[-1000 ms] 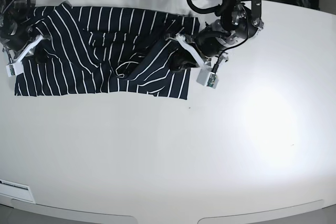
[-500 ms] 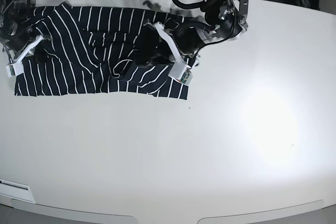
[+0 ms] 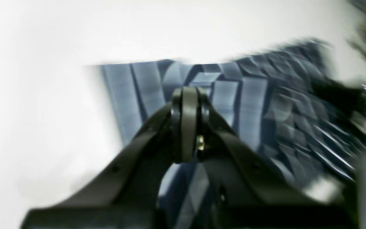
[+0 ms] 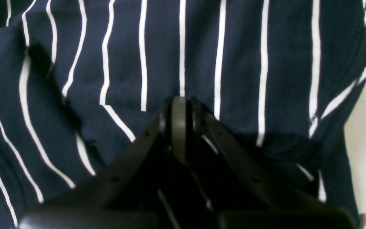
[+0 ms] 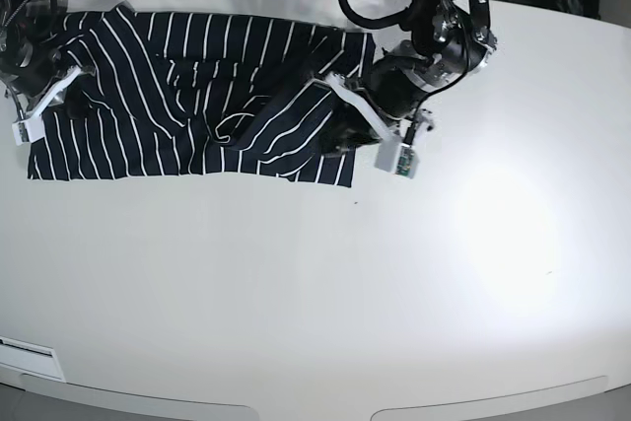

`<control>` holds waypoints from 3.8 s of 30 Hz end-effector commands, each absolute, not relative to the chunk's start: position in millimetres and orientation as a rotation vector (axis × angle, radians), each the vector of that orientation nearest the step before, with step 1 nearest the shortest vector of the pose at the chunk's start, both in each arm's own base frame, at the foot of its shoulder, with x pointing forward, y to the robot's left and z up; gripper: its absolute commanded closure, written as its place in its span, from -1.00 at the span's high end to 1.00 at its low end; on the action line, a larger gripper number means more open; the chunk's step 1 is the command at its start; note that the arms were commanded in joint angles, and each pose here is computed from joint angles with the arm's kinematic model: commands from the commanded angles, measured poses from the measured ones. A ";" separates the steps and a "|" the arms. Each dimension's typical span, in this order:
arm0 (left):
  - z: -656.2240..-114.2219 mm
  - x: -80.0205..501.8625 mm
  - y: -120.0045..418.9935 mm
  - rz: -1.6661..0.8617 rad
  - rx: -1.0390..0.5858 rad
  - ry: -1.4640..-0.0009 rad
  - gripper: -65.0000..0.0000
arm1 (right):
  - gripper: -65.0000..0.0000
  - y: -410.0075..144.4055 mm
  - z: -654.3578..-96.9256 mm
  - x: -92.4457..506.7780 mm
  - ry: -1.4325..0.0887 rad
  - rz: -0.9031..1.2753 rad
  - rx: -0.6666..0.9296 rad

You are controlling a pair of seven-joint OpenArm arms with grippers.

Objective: Fold the T-shirt properly
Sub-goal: 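Release the fabric with the left gripper and regrasp the folded edge, then fold the striped fabric over with the left gripper toward the right gripper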

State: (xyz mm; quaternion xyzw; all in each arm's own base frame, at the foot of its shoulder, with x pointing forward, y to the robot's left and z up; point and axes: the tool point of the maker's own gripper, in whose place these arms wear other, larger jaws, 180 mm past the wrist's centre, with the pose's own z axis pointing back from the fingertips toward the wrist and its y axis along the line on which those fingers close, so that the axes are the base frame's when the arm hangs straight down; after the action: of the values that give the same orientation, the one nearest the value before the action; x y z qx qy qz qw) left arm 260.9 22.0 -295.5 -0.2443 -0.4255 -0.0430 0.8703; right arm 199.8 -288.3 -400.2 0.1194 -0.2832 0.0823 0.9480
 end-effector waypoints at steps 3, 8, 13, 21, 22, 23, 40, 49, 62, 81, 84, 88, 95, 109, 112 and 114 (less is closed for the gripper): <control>-297.4 266.1 33.7 -0.011 -0.466 -0.898 -1.00 | -0.82 -294.0 -409.0 185.1 -0.488 0.193 0.213; -310.6 267.3 47.7 0.038 -0.386 -0.870 -1.00 | -0.82 -294.0 -409.0 185.2 -0.488 0.193 0.212; -328.1 265.0 49.9 0.063 -0.370 -0.820 -1.00 | -0.82 -294.0 -409.0 185.2 -0.488 0.193 0.212; -348.7 252.9 21.2 0.006 -0.510 -0.733 -1.00 | -0.82 -293.6 -408.7 185.6 -0.491 0.193 0.215; -345.9 252.5 15.0 -0.012 -0.534 -0.735 -1.00 | -0.82 -293.6 -408.7 185.6 -0.491 0.192 0.215; -343.6 251.6 8.3 -0.033 -0.554 -0.736 -1.00 | -0.82 -293.6 -408.8 185.4 -0.490 0.192 0.215; -329.6 210.5 -89.0 -0.427 -0.638 -0.715 -1.00 | -0.82 -293.9 -409.9 183.4 -0.477 0.194 0.213; -300.3 221.9 -115.7 -0.743 -0.626 -0.856 -1.00 | -0.82 -294.0 -410.2 182.8 -0.474 0.194 0.213; -334.0 249.5 -44.3 -0.635 -0.357 -0.807 -1.00 | -0.82 -294.4 -411.1 181.0 -0.462 0.195 0.211; -368.5 259.2 83.4 -0.626 0.078 -0.722 -1.00 | -0.69 -245.6 -365.6 209.7 -0.669 0.137 0.510; -366.7 265.0 109.9 -0.559 0.131 -0.706 -1.00 | -0.46 -240.7 -353.9 219.4 -0.706 0.161 0.519; -360.5 273.1 142.4 -0.443 0.183 -0.709 -1.00 | -0.26 -239.9 -345.0 230.9 -0.736 0.181 0.513; -344.7 273.3 122.8 -0.466 0.012 -0.752 -1.00 | -0.25 -242.8 -341.1 244.3 -0.702 0.232 0.472; -344.2 272.9 130.0 -0.497 0.033 -0.746 -1.00 | 0.21 -272.8 -379.7 227.3 -0.584 0.168 0.376; -343.9 273.0 138.5 -0.514 0.059 -0.739 -1.00 | 0.21 -286.1 -375.2 231.7 -0.599 0.143 0.334; -343.6 273.2 141.4 -0.519 0.066 -0.738 -1.00 | 0.21 -298.7 -372.7 234.4 -0.603 0.110 0.292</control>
State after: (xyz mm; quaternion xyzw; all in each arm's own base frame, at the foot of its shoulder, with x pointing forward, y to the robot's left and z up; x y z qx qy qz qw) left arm 268.0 140.2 -352.5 0.0262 -0.3409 -0.2499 0.9059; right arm 228.9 -290.6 -382.2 0.1536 -0.2871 0.0479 0.9443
